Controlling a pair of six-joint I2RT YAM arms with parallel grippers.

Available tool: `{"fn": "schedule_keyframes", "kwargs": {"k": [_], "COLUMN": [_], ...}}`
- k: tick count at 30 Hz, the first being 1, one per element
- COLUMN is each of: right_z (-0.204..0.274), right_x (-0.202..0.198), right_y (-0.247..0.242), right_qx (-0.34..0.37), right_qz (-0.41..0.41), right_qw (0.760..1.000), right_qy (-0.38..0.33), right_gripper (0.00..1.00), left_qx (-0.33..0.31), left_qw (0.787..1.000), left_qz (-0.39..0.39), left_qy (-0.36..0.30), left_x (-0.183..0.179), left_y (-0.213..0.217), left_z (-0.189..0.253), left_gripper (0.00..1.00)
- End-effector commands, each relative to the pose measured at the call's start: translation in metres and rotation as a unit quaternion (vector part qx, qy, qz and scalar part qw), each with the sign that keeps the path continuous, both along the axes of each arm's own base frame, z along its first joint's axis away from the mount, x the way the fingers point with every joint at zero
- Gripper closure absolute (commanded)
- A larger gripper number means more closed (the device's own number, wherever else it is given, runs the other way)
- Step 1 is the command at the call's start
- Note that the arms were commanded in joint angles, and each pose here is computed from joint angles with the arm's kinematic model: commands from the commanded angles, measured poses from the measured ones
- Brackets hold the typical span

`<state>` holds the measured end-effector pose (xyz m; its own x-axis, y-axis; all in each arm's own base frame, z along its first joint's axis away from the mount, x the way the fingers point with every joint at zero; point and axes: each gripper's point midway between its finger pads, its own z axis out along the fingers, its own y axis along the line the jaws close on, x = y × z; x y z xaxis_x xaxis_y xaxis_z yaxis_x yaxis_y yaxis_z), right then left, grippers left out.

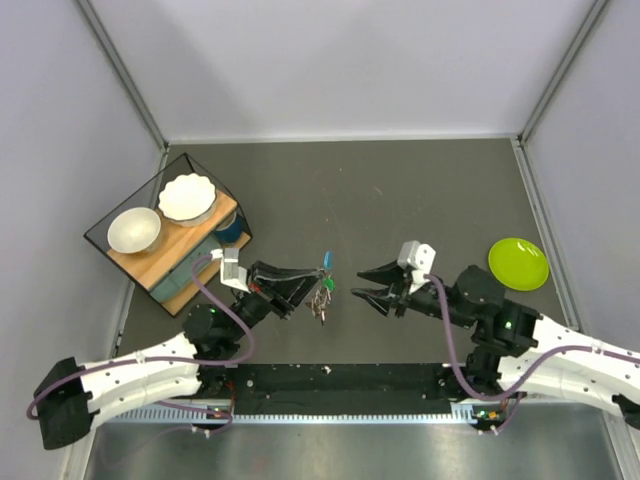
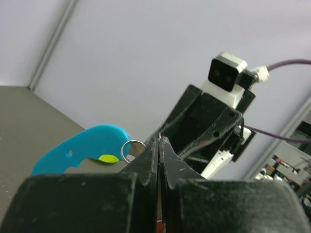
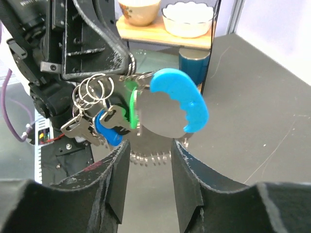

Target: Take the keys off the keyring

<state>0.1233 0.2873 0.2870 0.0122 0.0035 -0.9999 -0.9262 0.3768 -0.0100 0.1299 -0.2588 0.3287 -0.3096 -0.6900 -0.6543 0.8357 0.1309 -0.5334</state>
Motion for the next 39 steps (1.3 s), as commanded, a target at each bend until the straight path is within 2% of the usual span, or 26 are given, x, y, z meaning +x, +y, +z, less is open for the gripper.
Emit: {"fn": "schedule_keyframes", "kwargs": {"k": [1, 3, 9, 17, 25, 28, 31, 36, 37, 39], "right_z": [0.049, 0.057, 0.081, 0.071, 0.062, 0.059, 0.057, 0.054, 0.052, 0.050], "right_x": [-0.013, -0.020, -0.034, -0.048, -0.049, -0.050, -0.050, -0.050, -0.050, -0.050], "right_y": [-0.019, -0.019, -0.011, 0.017, 0.031, 0.033, 0.033, 0.034, 0.034, 0.035], "right_qx": [0.070, 0.084, 0.115, 0.093, 0.075, 0.070, 0.070, 0.068, 0.066, 0.064], "right_qz": [0.002, 0.020, 0.064, 0.135, 0.154, 0.160, 0.160, 0.161, 0.161, 0.163], "right_qw": [0.998, 0.996, 0.991, 0.986, 0.985, 0.985, 0.984, 0.984, 0.985, 0.985], "right_qy": [-0.007, -0.006, -0.003, -0.013, -0.016, -0.016, -0.015, -0.012, -0.010, -0.009], "right_gripper": [0.59, 0.55, 0.54, 0.51, 0.50, 0.54, 0.64, 0.88, 0.99, 1.00], "left_qx": [-0.031, -0.023, -0.005, 0.005, 0.013, 0.012, 0.011, 0.011, 0.011, 0.012], "left_qw": [0.996, 0.993, 0.986, 0.984, 0.982, 0.982, 0.982, 0.982, 0.982, 0.983], "left_qz": [-0.047, -0.067, -0.100, -0.108, -0.113, -0.113, -0.111, -0.109, -0.109, -0.107], "left_qy": [-0.072, -0.092, -0.130, -0.145, -0.153, -0.154, -0.154, -0.154, -0.154, -0.151], "left_x": [-0.030, -0.040, -0.056, -0.061, -0.064, -0.064, -0.063, -0.063, -0.062, -0.061], "left_y": [0.007, 0.005, 0.001, 0.000, -0.002, -0.002, -0.002, -0.002, -0.002, -0.002], "left_z": [0.029, 0.031, 0.033, 0.034, 0.035, 0.036, 0.036, 0.036, 0.035, 0.035], "left_gripper": [1.00, 1.00, 1.00, 1.00, 1.00, 1.00, 1.00, 1.00, 1.00, 1.00]}}
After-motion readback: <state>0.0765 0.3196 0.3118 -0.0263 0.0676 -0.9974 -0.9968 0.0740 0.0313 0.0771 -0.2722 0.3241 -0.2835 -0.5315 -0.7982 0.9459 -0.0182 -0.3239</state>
